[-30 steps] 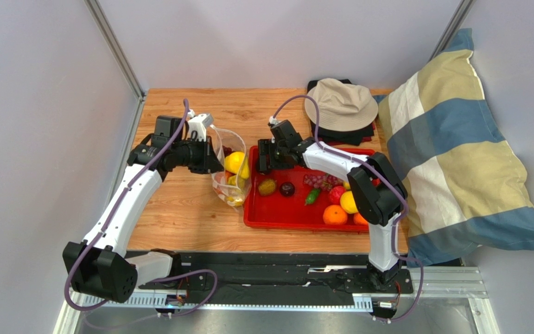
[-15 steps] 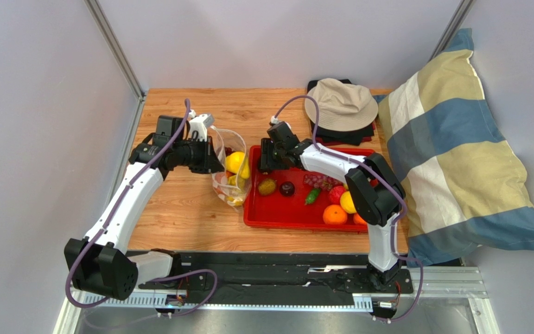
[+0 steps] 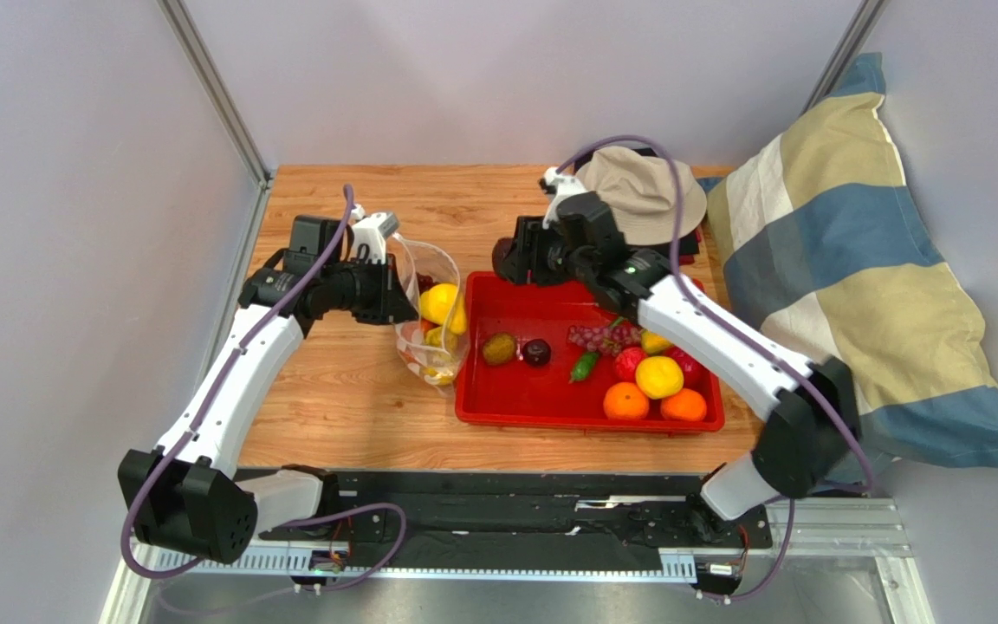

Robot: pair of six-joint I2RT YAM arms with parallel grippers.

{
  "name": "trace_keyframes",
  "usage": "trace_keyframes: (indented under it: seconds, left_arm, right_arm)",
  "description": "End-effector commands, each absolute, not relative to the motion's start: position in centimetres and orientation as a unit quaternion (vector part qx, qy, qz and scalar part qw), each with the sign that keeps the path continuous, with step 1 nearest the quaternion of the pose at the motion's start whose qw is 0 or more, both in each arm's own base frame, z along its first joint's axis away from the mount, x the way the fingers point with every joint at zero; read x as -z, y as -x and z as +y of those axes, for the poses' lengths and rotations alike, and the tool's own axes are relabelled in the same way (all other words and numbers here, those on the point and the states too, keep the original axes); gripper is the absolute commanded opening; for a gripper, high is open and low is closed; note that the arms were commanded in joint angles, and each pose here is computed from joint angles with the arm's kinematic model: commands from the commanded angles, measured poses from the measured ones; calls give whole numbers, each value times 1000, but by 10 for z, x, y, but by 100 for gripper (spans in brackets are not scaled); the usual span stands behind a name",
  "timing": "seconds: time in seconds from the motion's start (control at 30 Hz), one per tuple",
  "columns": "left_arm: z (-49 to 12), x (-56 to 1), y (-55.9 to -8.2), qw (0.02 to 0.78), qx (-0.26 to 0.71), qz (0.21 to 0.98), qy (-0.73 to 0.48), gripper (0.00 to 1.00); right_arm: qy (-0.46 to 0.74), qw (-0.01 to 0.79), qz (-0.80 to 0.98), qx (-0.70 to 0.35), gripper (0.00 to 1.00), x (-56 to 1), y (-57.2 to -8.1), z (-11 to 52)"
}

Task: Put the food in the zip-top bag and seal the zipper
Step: Pick up the fake vegetable from the bin, then place the fake vegetable in the zipper food storage bag.

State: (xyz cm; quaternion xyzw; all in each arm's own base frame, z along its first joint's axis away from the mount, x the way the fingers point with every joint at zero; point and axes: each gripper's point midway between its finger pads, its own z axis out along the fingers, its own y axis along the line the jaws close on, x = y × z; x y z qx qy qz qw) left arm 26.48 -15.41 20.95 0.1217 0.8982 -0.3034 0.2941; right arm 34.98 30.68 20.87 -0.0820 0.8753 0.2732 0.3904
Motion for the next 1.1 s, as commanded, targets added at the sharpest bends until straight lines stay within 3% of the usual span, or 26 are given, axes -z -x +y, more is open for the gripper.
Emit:
trace_keyframes:
  seconds: [0.0, 0.13, 0.27, 0.53, 0.63, 0.67, 0.73, 0.77, 0.87, 1.07]
  left_arm:
    - [-156, -236, -264, 314, 315, 888, -117, 0]
    - [-159, -237, -259, 297, 320, 893, -112, 0]
    - [-162, -248, -255, 309, 331, 883, -121, 0]
    - [-162, -254, -252, 321, 332, 878, -130, 0]
    - [-161, -256, -253, 325, 331, 876, -131, 0]
    - [-161, -257, -253, 327, 330, 876, -131, 0]
    - [-161, -258, -252, 328, 331, 875, -131, 0]
    - [-161, -258, -252, 329, 332, 874, -131, 0]
    - [-162, -255, -252, 328, 334, 874, -130, 0]
    - [-163, -252, -251, 328, 337, 873, -132, 0]
  right_arm:
    - [177, 463, 798, -344, 1, -301, -318, 319]
    - [253, 490, 741, -383, 1, -347, -289, 347]
    - [274, 484, 724, -409, 0, -352, -282, 372]
    - [317, 437, 743, -397, 1, -304, -284, 418]
    - [329, 420, 763, -366, 23, -284, -288, 415]
    - [331, 422, 762, -362, 45, -287, -286, 412]
    - [337, 427, 762, -351, 67, -294, -282, 401]
    - [343, 433, 756, -350, 84, -301, -279, 397]
    - [363, 455, 737, -343, 100, -328, -265, 372]
    - [388, 437, 754, -300, 99, -327, -248, 285]
